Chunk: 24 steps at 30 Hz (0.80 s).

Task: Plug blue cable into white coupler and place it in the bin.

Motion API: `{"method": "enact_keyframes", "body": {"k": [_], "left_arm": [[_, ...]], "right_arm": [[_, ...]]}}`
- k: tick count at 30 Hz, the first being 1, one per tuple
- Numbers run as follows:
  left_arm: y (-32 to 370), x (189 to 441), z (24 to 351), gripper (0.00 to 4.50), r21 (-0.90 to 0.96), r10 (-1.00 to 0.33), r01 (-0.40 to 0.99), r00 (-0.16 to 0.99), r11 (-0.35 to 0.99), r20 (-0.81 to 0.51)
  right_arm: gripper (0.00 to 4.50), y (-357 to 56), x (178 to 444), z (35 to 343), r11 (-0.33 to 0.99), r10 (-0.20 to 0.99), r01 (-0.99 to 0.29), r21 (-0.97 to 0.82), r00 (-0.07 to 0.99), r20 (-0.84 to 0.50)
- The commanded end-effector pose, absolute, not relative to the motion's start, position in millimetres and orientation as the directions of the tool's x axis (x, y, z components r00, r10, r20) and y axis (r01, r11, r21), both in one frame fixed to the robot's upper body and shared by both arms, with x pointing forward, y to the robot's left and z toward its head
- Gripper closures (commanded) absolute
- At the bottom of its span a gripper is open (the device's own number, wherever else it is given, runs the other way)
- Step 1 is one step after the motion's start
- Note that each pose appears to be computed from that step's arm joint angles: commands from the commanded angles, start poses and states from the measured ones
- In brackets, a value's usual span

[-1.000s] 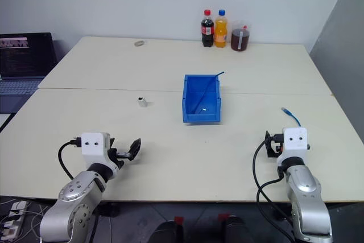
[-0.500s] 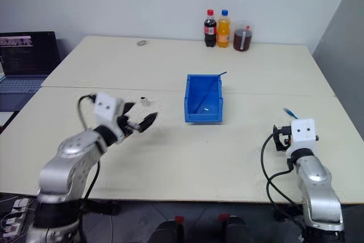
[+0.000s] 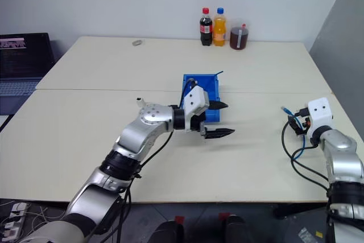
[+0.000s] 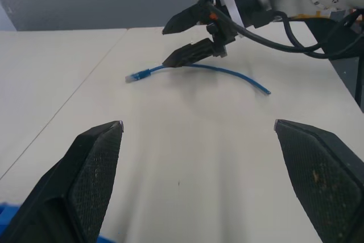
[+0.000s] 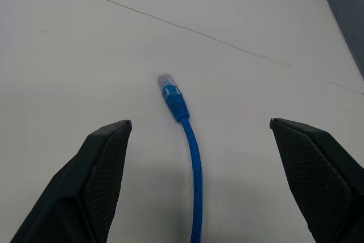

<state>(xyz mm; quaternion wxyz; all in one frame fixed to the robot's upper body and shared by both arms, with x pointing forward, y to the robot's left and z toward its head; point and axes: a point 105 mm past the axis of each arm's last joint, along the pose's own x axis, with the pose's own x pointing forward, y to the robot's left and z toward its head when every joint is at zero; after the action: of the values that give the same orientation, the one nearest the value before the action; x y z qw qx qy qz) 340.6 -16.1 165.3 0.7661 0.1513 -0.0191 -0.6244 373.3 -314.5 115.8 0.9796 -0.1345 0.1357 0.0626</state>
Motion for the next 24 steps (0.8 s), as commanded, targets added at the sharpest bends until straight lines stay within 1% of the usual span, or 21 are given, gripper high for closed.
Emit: {"method": "enact_keyframes", "body": {"k": [1,3,8,9,13,15,17,19,20,24], "left_arm": [[-23.9,343.8,174.2,0.0,0.291,-0.968,0.939,0.224,0.182,-0.116],[-26.0,342.4,175.2,0.0,0.29,-0.97,0.94,0.216,0.177,-0.11],[-23.4,340.4,172.8,0.0,0.285,-0.97,0.942,0.216,0.177,-0.114],[-22.2,341.1,171.9,0.0,0.283,-0.967,0.94,0.228,0.189,-0.112],[-20.4,340.1,170.1,0.0,0.278,-0.965,0.939,0.241,0.204,-0.107],[-19.4,339.7,169.8,0.0,0.277,-0.964,0.938,0.244,0.207,-0.107],[-18.0,340.6,170.4,0.0,0.281,-0.962,0.936,0.251,0.213,-0.107],[-17.2,343.0,171.7,0.0,0.293,-0.958,0.93,0.265,0.224,-0.107],[-16.9,344.5,172.3,0.0,0.301,-0.956,0.925,0.273,0.231,-0.105],[-16.8,346.2,174.6,0.0,0.308,-0.954,0.92,0.283,0.242,-0.095]], "right_arm": [[0.35,-323.9,378.9,112.2,0.963,0.137,-0.206,-0.172,0.929,-0.343],[0.35,-326.0,378.4,102.5,0.948,0.161,-0.255,-0.193,0.902,-0.401],[0.35,-330.7,376.7,82.2,0.946,0.173,-0.283,-0.159,0.854,-0.491],[0.52,-330.7,376.4,79.7,0.951,0.181,-0.28,-0.13,0.848,-0.497],[1.32,-330.0,380.0,81.3,0.964,0.198,-0.258,-0.06,0.853,-0.483],[1.86,-330.5,382.2,84.3,0.967,0.197,-0.251,-0.053,0.857,-0.477],[2.46,-331.4,383.8,85.9,0.967,0.19,-0.248,-0.062,0.86,-0.475],[2.93,-331.7,383.9,85.7,0.96,0.188,-0.263,-0.093,0.855,-0.483],[3.29,-332.1,383.1,83.7,0.957,0.184,-0.268,-0.108,0.853,-0.489],[4.29,-334.0,381.5,80.6,0.949,0.172,-0.279,-0.149,0.851,-0.496]]}}
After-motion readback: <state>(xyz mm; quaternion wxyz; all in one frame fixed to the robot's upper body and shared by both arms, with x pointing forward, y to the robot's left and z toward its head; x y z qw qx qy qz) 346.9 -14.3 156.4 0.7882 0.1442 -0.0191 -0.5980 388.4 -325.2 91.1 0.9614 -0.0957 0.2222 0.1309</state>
